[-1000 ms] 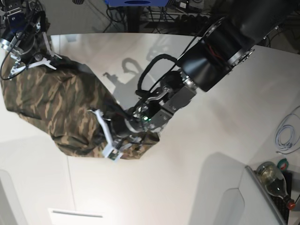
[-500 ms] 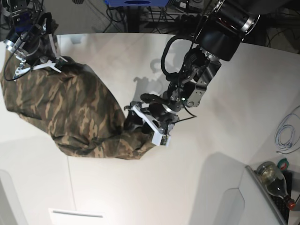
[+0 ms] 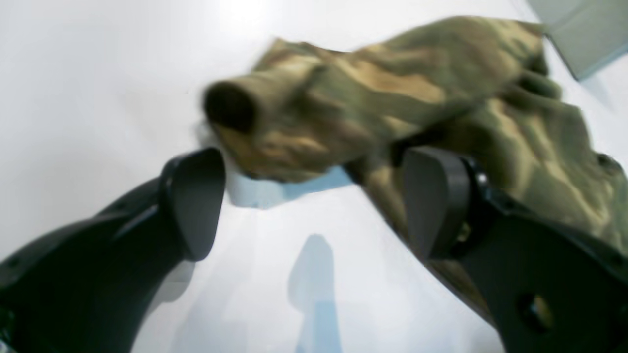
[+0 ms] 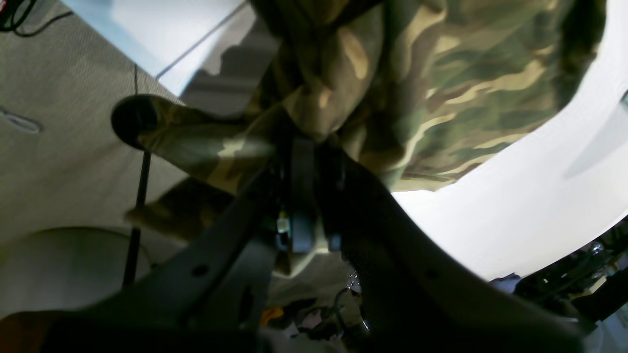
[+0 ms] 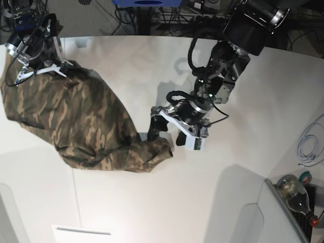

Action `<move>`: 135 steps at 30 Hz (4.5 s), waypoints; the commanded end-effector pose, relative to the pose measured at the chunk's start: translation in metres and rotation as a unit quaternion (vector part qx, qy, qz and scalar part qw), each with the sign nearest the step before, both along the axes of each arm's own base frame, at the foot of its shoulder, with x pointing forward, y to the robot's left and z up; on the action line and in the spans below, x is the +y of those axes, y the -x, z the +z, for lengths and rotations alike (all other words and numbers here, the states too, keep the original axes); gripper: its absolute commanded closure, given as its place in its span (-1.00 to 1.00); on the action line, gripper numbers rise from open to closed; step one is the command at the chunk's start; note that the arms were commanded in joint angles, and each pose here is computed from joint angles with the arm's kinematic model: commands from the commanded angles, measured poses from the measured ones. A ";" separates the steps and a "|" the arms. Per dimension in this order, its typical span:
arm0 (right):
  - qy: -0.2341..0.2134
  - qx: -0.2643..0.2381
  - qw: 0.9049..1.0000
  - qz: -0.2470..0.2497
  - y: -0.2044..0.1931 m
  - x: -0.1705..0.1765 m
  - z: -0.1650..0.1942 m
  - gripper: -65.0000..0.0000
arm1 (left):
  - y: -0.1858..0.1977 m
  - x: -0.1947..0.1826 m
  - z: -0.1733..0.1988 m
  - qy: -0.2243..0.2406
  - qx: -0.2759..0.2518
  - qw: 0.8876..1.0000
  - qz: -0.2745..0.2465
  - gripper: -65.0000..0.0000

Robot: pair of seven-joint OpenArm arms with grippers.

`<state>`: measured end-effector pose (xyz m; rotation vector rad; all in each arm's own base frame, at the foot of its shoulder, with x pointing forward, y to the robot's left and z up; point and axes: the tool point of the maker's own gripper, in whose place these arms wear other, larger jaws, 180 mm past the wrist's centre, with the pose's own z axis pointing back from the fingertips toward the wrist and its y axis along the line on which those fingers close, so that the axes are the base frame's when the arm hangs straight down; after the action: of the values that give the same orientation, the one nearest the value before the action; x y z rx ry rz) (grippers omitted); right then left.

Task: Layout the t-shirt on the table in an organized manner, then fold the t-shirt properly
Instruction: 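Stretch the shirt by pulling the left gripper away from the right gripper, then lower the stretched shirt with the left gripper and open it, then raise the left gripper and adjust the shirt with the right gripper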

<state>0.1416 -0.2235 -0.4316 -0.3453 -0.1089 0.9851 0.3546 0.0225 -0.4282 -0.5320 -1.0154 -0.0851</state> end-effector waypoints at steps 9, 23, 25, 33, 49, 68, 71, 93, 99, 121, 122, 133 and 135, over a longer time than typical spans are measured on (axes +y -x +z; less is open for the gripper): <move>0.006 -0.010 1.000 0.004 -0.006 -0.003 0.005 1.00 | -0.051 0.005 -0.002 -0.013 -0.005 1.000 0.022 -0.66; 0.007 -0.017 1.000 0.002 -0.012 -0.003 0.007 1.00 | -0.121 -0.036 0.043 -0.079 -0.059 0.995 -0.013 1.00; 0.017 -0.017 1.000 0.006 -0.012 -0.010 0.009 1.00 | -0.135 -0.013 0.074 -0.086 -0.083 0.992 0.029 1.00; 0.045 -0.012 0.999 0.023 -0.012 -0.028 0.015 1.00 | -0.146 0.030 0.209 -0.061 -0.165 0.980 0.095 1.00; 0.069 -0.027 0.995 0.062 -0.023 -0.053 0.029 1.00 | -0.198 -0.061 0.319 -0.005 -0.263 0.961 0.085 1.00; 0.001 -0.070 0.997 0.025 -0.048 -0.006 0.025 1.00 | -0.215 -0.068 0.197 -0.150 -0.292 0.941 0.081 -0.62; -0.012 -0.071 0.997 0.019 -0.048 0.002 0.023 1.00 | -0.221 -0.053 0.202 -0.124 -0.279 0.945 0.116 -0.64; -0.047 -0.111 0.991 -0.057 -0.041 0.007 0.038 -0.31 | -0.076 0.112 0.081 -0.109 -0.154 0.965 0.179 -0.62; -0.123 -0.154 0.980 0.014 -0.087 0.090 0.046 0.14 | 0.017 0.213 0.041 -0.146 -0.089 0.949 0.265 -0.16; -0.184 -0.068 0.981 -0.005 -0.158 0.124 -0.039 0.15 | 0.092 0.267 0.021 -0.178 -0.038 0.930 0.320 1.00; -0.187 -0.071 0.980 -0.014 -0.159 0.120 -0.039 0.15 | 0.092 0.267 0.021 -0.178 -0.038 0.930 0.320 1.00; -0.179 -0.078 0.978 -0.074 -0.175 0.078 -0.041 0.14 | 0.089 0.266 0.023 -0.176 -0.041 0.930 0.321 1.00; -0.182 -0.076 0.978 -0.074 -0.175 0.081 -0.042 0.14 | 0.089 0.266 0.023 -0.176 -0.040 0.930 0.322 1.00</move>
<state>0.3026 -0.1440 -0.4838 -0.0814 -0.3490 0.7746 0.2587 0.2839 -0.4179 0.1344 -1.1338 0.3079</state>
